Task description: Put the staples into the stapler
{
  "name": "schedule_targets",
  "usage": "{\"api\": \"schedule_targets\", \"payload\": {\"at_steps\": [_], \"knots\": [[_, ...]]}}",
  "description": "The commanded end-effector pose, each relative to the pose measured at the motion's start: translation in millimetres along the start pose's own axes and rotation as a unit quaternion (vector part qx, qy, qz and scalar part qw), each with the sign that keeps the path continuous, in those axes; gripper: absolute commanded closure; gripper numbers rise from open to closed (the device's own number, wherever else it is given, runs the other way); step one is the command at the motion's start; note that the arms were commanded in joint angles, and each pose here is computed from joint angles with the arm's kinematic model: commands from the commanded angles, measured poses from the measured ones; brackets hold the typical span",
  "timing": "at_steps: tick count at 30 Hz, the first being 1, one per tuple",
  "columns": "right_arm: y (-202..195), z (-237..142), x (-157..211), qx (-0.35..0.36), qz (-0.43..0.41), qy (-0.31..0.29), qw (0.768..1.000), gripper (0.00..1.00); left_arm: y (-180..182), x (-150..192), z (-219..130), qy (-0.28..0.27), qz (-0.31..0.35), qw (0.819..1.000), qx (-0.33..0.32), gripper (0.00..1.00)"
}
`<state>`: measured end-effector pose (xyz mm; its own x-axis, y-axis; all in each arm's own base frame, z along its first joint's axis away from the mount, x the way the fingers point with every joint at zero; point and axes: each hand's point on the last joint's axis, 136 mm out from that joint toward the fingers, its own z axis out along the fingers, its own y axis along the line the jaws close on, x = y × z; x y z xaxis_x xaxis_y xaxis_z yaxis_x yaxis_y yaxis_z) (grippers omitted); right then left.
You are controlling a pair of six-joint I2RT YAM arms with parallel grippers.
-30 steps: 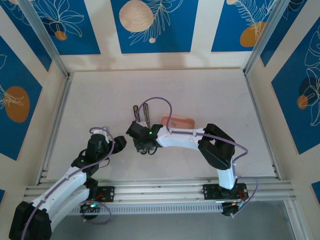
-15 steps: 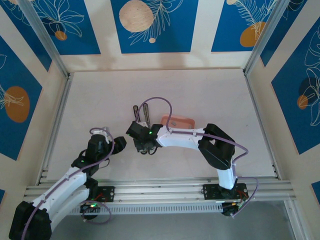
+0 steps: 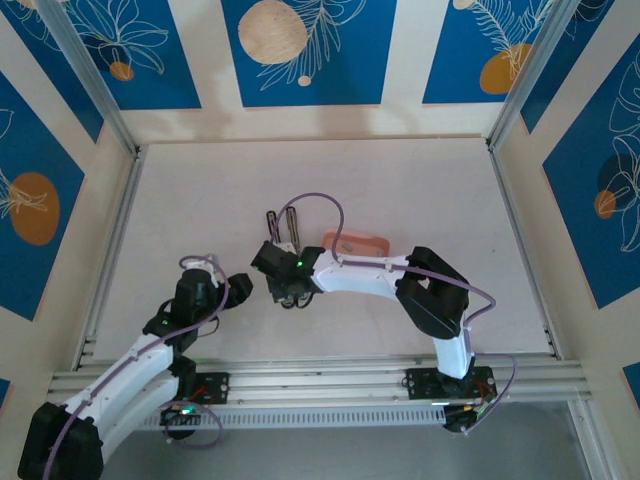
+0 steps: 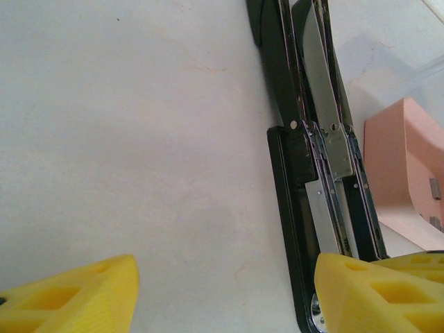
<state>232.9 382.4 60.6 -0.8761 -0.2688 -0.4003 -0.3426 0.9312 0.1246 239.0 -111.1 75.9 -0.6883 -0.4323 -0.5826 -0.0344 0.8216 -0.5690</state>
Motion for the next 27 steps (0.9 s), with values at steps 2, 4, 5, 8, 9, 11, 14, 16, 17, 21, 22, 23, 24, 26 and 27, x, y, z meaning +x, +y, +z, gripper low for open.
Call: {"api": "schedule_targets", "payload": {"at_steps": [2,4,5,8,9,11,14,16,17,21,22,23,24,26,27], "knots": [[-4,2,-8,0.01,0.01,-0.005,1.0,0.88,7,-3,0,-0.012,0.006,1.0,-0.01,0.32],[-4,3,-9,0.012,0.007,-0.005,1.0,0.89,7,-3,0,-0.012,0.006,1.0,-0.01,0.32],[-4,3,-11,0.012,0.008,-0.007,1.0,0.89,7,-3,0,-0.012,0.007,1.0,-0.01,0.32],[-6,3,-12,0.012,0.009,-0.007,1.0,0.89,7,-4,0,-0.013,0.007,1.0,-0.011,0.32],[-6,4,-12,0.013,0.01,-0.006,1.0,0.89,7,-4,0,-0.013,0.007,1.0,-0.011,0.32],[-8,6,-11,0.015,0.009,-0.004,1.0,0.89,8,-4,0,-0.013,0.007,1.0,-0.012,0.32],[-8,9,-11,0.014,0.009,0.0,1.0,0.89,8,-4,0,-0.012,0.007,1.0,-0.013,0.32],[-9,10,-9,0.013,0.009,0.003,1.0,0.89,9,-4,1,-0.012,0.007,1.0,-0.013,0.32],[-8,11,-9,0.012,0.011,0.005,1.0,0.89,8,-4,0,-0.013,0.007,1.0,-0.012,0.32],[-6,13,-6,0.006,0.011,0.012,1.0,0.89,8,-5,1,-0.014,0.008,1.0,-0.013,0.32],[-5,13,-6,0.005,0.01,0.012,1.0,0.89,9,-5,1,-0.014,0.007,1.0,-0.013,0.32],[-6,13,-6,0.005,0.01,0.012,1.0,0.89,9,-4,1,-0.013,0.007,1.0,-0.014,0.32],[-5,11,-6,0.004,0.008,0.01,1.0,0.89,8,-5,1,-0.013,0.008,1.0,-0.013,0.32],[-4,8,-8,0.005,0.007,0.005,1.0,0.89,8,-4,2,-0.013,0.007,1.0,-0.012,0.32],[-4,6,-9,0.005,0.007,0.003,1.0,0.89,7,-5,2,-0.013,0.008,1.0,-0.011,0.32]]}}
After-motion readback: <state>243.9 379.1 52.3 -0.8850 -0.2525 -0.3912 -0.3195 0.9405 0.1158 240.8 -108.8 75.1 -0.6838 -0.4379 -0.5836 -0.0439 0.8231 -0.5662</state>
